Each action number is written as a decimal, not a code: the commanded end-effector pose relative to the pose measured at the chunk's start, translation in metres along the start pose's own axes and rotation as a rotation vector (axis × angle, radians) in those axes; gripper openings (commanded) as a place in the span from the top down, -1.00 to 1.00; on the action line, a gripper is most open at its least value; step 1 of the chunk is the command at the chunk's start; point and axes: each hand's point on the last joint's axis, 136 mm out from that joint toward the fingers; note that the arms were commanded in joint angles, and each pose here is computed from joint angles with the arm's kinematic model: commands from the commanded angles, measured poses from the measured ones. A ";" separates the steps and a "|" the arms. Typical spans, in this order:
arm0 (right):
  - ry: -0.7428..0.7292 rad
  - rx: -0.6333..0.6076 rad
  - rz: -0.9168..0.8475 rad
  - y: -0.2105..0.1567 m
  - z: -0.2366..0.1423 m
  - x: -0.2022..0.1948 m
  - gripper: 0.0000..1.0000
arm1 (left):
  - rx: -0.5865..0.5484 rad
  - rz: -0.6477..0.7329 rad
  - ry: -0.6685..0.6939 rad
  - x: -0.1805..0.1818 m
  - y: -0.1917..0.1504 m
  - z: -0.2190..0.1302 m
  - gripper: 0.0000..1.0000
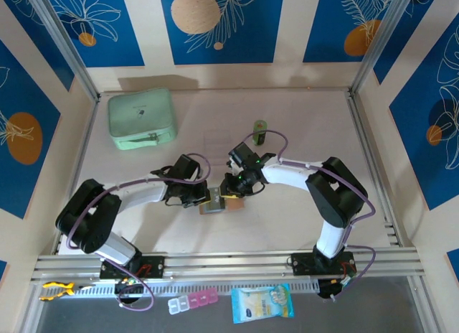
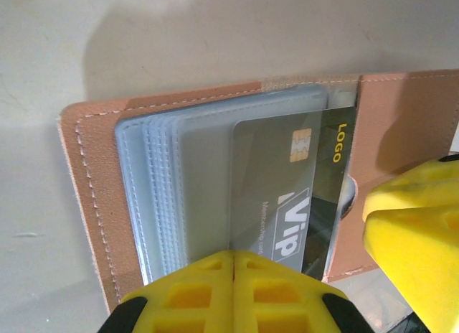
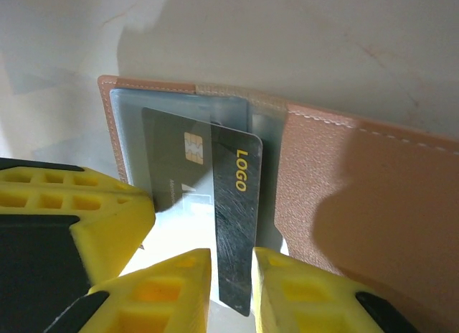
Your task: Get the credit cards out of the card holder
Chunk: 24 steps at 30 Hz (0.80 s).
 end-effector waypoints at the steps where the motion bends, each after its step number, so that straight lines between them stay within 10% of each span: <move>1: 0.003 0.048 0.012 -0.005 0.010 -0.008 0.54 | 0.015 0.019 0.001 0.000 -0.004 0.002 1.00; 24: 0.197 0.122 0.026 -0.011 0.011 0.008 0.59 | 0.048 0.001 0.039 0.011 -0.014 0.006 1.00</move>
Point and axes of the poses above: each hand's point on the last joint's axis, 136 mm out from that joint toward the fingers, its own z axis out along the fingers, its own x axis along the line the jaws close on, y = z × x, and after that the axes turned 15 degrees about z, right-handed
